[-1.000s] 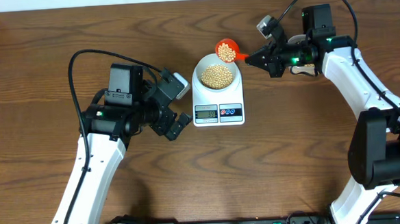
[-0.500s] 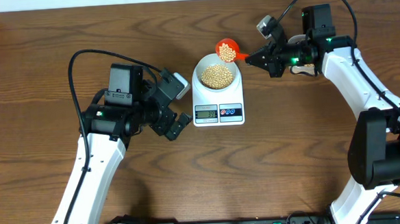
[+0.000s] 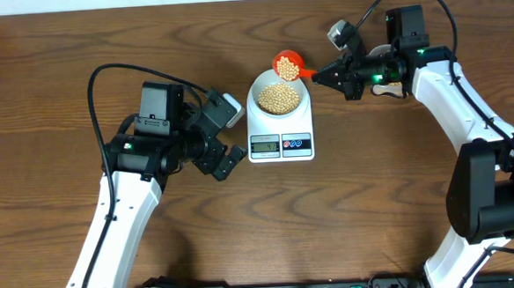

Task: Scoop item into bowl and weigh 50g on scale
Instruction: 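Tilt the red scoop further, pouring more beans into the bowl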

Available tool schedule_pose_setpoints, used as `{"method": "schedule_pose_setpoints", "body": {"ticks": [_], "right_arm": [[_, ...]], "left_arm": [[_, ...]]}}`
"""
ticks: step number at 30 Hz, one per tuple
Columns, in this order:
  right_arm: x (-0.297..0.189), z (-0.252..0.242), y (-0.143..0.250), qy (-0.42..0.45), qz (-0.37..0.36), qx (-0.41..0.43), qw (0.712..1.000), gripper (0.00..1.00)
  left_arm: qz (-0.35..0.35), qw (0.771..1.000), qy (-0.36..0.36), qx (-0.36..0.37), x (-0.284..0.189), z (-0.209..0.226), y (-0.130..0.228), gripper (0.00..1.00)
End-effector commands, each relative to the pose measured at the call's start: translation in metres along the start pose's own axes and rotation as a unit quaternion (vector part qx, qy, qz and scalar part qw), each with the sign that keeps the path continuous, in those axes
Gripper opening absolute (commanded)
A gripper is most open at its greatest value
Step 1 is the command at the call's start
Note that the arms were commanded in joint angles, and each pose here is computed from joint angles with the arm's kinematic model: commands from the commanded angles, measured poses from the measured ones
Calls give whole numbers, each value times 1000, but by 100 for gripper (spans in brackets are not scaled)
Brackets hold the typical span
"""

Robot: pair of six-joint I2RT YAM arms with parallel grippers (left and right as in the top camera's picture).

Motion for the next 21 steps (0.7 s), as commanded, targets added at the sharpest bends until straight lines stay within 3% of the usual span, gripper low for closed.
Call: {"method": "schedule_pose_setpoints", "body": {"ticks": [1, 10, 21], "right_arm": [[5, -1, 4, 4, 10, -7, 1000, 1], [3, 6, 0, -30, -11, -20, 999, 1], [7, -1, 8, 4, 14, -24, 1000, 1]], "left_arm": [[-9, 1000, -1, 10, -3, 2, -6, 100], [-9, 1000, -1, 10, -3, 2, -6, 100], [-9, 1000, -1, 10, -3, 2, -6, 100]]}}
Point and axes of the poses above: each gripper's point midway between its finger pads, its own x axis out along the fingers, its own z axis along the line the jaws close on, y = z × x, the point moved 7 cm from there along -x, back along the fingers
